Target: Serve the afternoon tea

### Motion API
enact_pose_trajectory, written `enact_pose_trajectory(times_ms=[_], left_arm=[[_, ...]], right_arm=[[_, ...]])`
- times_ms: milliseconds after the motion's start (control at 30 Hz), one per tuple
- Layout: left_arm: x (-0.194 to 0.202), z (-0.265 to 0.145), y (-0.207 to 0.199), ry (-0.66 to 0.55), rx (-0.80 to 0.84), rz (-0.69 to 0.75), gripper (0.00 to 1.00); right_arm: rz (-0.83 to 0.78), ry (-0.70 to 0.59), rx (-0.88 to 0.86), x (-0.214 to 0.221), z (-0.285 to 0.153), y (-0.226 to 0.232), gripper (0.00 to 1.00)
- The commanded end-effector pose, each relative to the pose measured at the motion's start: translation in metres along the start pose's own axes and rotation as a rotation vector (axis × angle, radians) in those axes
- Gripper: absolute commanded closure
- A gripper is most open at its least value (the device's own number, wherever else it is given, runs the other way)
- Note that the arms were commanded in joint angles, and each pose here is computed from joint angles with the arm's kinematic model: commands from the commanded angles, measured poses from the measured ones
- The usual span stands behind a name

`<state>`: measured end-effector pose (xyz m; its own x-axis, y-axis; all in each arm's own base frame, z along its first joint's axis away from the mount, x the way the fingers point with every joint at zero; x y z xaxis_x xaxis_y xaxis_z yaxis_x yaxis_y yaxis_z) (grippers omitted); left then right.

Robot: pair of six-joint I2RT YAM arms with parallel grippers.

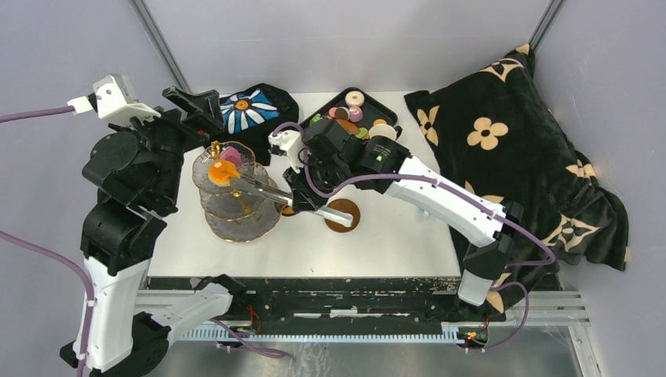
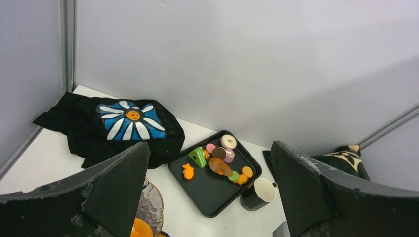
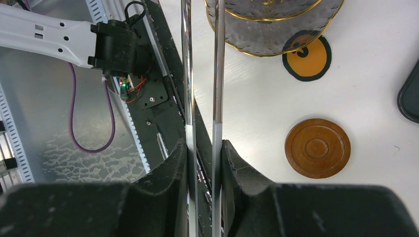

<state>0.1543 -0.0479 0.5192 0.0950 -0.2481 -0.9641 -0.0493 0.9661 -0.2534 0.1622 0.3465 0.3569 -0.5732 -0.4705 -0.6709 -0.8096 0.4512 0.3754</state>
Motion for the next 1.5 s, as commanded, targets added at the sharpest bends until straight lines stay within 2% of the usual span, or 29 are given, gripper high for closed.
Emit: enact_pose_trajectory(times_ms=[0, 433, 800, 1467], left_arm=[[-0.007, 0.001, 0.000, -0.051, -0.022, -0.060, 0.01], [-0.006, -0.004, 0.004, -0.056, -0.031, -0.057, 0.01], [-0.003, -0.004, 0.005, -0.055, -0.039, -0.053, 0.01], [0.000, -0.006, 0.010, -0.056, -0.053, -0.042, 0.01]], right_arm=[[-0.045, -0.074, -0.054, -0.017, -0.010, 0.014, 0.99], [-0.064, -0.007, -0.068, -0.020, 0.008, 0.020, 0.99], [-0.020, -0.062, -0.028, -0.035, 0.020, 0.020, 0.99], [0.029, -0.033, -0.030, -0.040, 0.044, 0.018, 0.97]])
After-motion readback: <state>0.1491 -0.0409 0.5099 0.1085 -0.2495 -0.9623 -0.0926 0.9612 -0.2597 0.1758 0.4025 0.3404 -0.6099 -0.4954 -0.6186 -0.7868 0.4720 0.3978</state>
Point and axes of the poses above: each gripper's point midway between its finger pads, its own z axis out along the fingers, its own y axis along the line the jaws close on, x = y × z, the point moved 9 cm from there along -z, back along the fingers, and after that the axes turned 11 degrees about z, right-handed, at the moved point
